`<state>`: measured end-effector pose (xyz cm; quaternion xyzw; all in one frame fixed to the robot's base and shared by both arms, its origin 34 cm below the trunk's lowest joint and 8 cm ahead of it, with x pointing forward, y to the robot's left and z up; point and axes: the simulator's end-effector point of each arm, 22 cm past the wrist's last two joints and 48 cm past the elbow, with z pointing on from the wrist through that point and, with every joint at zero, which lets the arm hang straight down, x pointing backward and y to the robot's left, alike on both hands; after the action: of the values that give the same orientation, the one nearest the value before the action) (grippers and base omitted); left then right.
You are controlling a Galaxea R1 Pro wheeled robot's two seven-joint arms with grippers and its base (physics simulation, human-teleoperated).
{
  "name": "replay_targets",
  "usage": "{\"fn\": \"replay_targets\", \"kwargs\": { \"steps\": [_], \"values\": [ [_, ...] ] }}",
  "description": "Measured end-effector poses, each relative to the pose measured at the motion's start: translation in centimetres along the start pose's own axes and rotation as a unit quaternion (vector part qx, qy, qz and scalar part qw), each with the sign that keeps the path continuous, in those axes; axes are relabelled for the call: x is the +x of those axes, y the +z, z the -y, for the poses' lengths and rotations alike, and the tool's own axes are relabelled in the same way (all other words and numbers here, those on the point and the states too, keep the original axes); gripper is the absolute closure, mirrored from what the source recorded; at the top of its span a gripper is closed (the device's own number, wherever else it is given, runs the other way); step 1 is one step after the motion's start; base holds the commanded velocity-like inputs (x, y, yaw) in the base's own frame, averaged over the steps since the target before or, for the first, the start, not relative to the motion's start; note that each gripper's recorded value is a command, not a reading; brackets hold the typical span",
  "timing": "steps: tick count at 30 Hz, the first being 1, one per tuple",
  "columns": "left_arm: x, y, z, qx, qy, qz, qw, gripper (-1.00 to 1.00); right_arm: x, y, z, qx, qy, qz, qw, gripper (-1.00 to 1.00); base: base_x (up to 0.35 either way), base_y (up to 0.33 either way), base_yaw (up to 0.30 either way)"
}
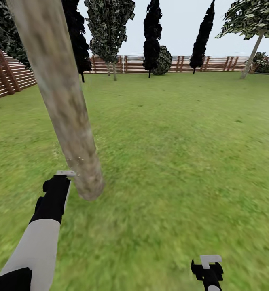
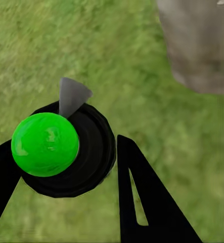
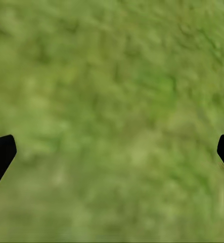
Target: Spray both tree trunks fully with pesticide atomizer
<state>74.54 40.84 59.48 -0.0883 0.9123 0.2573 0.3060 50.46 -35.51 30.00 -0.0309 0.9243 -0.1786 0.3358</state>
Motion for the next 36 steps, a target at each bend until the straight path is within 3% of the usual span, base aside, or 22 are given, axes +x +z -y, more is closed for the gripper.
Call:
{"fn": "replay_targets", "kwargs": {
  "steps": [7,16,27,36],
  "values": [
    [-0.2,0.0,-0.1,-0.001,-0.001,0.001,1.0000,1.00,0.0,0.0,0.0,0.000,0.000,0.000,1.0000,-1.00,0.169,-0.017,0.018],
    [0.3,-0.2,0.2,0.000,0.011,-0.012,0.9999,1.00,0.0,0.0,0.0,0.000,0.001,0.000,1.0000,-1.00,0.013,-0.007,0.239],
    [-0.2,-0.7,1.0,0.002,0.022,-0.003,0.9998,1.00,0.0,0.0,0.0,0.000,0.000,0.000,1.0000,-1.00,0.240,-0.153,0.007],
    [-1.2,-1.1,0.6,0.000,0.017,0.009,0.9998,1.00,0.0,0.0,0.0,0.000,0.000,0.000,1.0000,-1.00,-0.141,-0.236,0.005]
  ]
}}
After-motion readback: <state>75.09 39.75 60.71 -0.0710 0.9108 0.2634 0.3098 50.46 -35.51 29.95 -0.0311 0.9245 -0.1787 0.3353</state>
